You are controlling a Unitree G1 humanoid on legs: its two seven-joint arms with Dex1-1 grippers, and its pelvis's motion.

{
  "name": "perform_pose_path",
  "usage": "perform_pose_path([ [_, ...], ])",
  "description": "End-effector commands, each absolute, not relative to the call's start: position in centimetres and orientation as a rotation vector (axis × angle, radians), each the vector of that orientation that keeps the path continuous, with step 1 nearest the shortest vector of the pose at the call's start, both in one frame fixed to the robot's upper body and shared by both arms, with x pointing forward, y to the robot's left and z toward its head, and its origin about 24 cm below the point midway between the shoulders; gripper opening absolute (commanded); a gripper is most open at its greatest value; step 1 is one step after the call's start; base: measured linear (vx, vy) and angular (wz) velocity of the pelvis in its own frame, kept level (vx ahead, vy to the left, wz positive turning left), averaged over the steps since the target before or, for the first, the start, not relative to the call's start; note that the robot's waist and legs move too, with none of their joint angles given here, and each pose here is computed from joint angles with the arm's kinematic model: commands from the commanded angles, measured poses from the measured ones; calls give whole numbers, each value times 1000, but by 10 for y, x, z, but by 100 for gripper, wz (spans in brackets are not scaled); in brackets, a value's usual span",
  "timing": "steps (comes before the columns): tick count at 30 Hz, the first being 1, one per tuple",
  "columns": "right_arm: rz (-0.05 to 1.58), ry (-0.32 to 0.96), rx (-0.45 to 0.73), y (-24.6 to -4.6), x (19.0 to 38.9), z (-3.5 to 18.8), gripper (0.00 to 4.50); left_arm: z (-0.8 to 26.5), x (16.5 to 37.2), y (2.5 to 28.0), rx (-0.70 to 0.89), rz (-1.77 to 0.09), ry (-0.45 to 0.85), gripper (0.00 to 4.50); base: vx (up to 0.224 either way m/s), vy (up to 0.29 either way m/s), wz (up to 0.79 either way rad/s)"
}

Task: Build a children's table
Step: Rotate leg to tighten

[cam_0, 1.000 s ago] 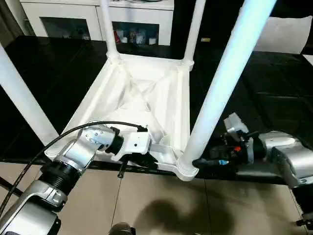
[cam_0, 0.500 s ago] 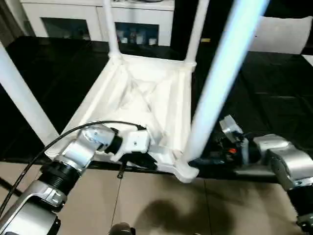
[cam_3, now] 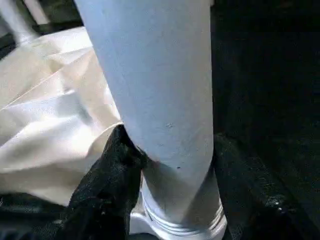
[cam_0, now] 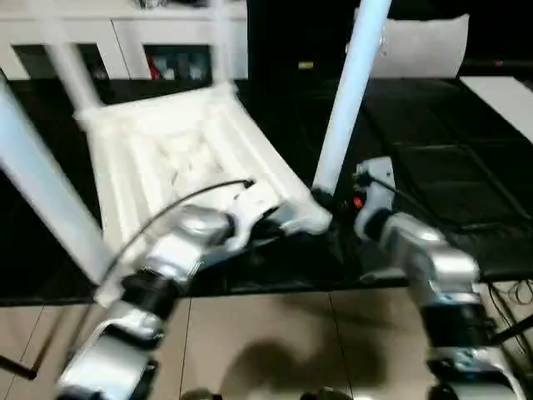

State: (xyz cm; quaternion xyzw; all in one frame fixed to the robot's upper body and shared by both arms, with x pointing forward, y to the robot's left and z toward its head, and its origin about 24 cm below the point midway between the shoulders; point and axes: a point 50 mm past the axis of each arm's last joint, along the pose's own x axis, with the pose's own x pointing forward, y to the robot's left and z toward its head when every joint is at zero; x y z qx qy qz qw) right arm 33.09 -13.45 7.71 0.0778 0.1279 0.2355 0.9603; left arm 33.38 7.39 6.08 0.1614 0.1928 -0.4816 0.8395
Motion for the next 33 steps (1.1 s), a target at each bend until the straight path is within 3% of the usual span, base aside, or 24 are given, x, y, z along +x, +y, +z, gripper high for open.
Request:
perform_pose_path([
  [1, 493, 295, 165, -124, 331, 70, 266, 75, 335, 60, 322, -1055, 339, 0, 0, 0, 0],
  [3, 536, 273, 204, -121, 330, 73, 283, 75, 334, 62, 346, -1068, 323, 0, 0, 0, 0],
  [7, 592, 253, 175, -129, 326, 75, 317, 73, 333, 71, 402, -1097, 315, 0, 0, 0, 0],
  [9, 676, 227, 117, -147, 323, 77, 335, 69, 330, 81, 480, -1161, 296, 0, 0, 0, 0],
  [16, 805, 221, 2, -173, 319, 85, 381, 63, 323, 99, 576, -1273, 334, 0, 0, 0, 0],
  [18, 958, 266, -69, -188, 311, 91, 397, 62, 317, 109, 653, -1378, 343, 0, 0, 0, 0],
  [25, 1181, 301, -186, -195, 300, 93, 397, 62, 305, 120, 741, -1566, 354, 0, 0, 0, 0],
  [27, 1241, 314, -192, -194, 297, 93, 362, 62, 302, 122, 767, -1616, 360, 0, 0, 0, 0],
  [33, 1403, 332, -188, -185, 288, 91, 325, 65, 294, 118, 815, -1735, 351, 0, 0, 0, 0],
])
